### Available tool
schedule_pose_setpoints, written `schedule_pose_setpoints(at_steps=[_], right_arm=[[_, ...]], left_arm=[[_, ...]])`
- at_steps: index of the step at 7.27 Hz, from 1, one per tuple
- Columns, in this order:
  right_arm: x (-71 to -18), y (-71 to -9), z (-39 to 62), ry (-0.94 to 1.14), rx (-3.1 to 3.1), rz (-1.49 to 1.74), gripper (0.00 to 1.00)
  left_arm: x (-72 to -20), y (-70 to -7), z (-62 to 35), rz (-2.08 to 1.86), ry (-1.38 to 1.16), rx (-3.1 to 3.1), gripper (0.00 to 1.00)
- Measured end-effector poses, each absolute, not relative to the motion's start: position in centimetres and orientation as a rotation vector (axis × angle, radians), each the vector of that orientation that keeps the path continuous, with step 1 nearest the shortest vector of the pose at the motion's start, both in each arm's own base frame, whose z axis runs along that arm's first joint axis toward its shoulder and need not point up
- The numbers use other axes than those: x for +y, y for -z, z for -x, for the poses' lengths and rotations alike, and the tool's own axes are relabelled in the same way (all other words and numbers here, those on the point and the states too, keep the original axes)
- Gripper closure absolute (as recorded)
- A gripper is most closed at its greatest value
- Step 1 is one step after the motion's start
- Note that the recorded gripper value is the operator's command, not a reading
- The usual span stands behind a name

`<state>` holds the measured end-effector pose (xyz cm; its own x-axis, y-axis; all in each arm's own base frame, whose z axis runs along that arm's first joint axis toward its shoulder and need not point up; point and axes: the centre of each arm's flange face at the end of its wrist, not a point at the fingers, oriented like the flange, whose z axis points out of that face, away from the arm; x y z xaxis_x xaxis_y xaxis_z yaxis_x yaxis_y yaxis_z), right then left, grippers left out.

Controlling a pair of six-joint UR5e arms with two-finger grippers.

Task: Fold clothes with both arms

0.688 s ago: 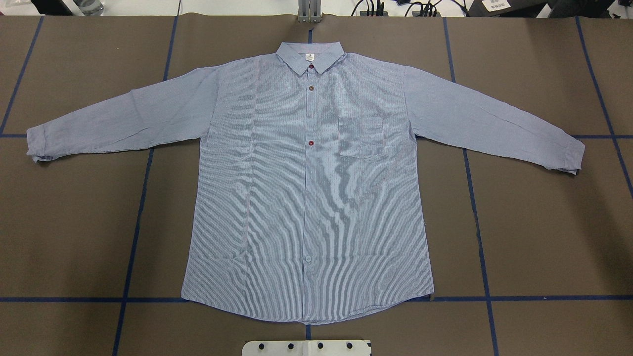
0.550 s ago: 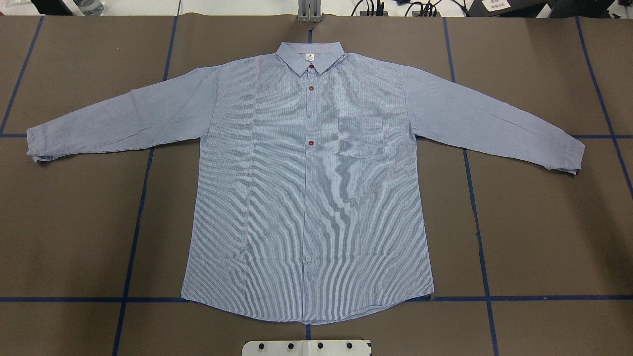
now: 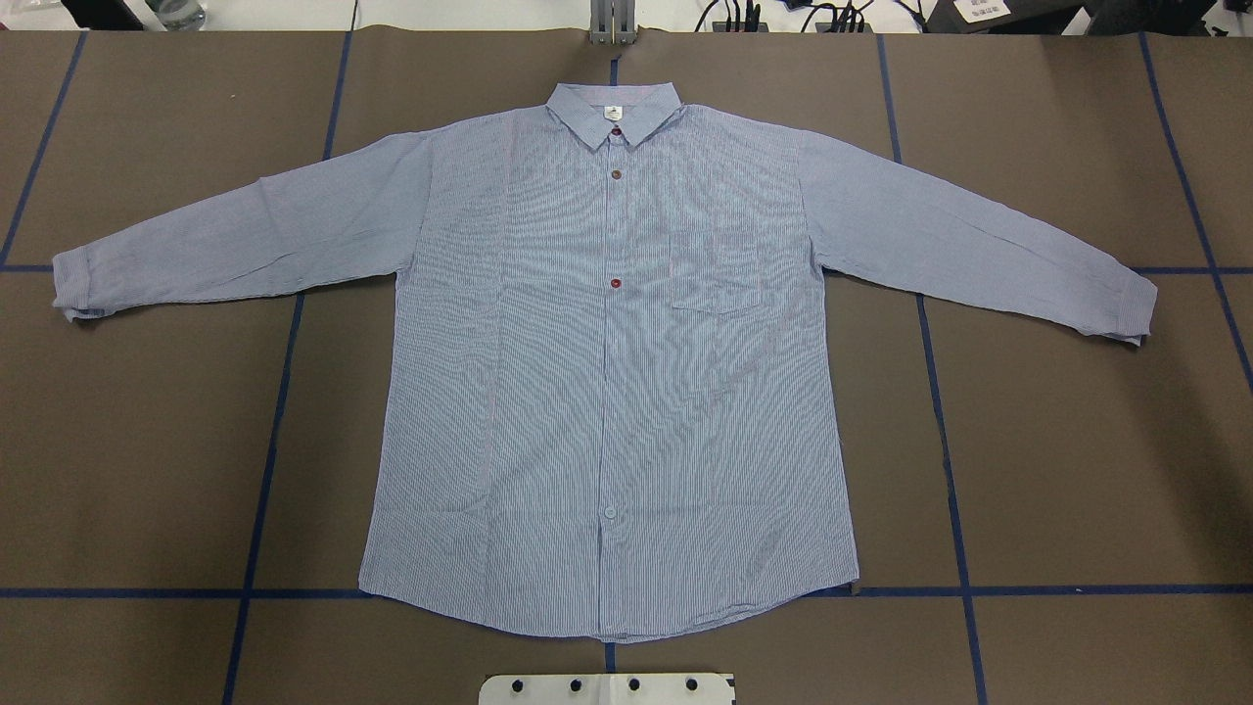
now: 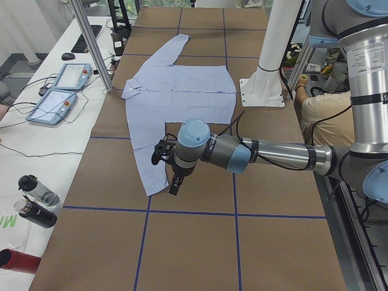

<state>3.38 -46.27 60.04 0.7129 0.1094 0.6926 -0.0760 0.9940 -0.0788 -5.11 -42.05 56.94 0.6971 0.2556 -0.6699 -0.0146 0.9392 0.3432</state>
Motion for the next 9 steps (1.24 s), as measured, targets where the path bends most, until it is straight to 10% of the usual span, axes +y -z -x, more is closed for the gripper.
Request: schedule_pose_setpoints(at_steps=[9], right_arm=[[-49.7, -61.9, 5.6, -0.018, -0.769, -0.010, 0.02]], left_arm=[[-42.2, -56.7, 5.0, -0.346, -0.163, 0.792, 0.01]])
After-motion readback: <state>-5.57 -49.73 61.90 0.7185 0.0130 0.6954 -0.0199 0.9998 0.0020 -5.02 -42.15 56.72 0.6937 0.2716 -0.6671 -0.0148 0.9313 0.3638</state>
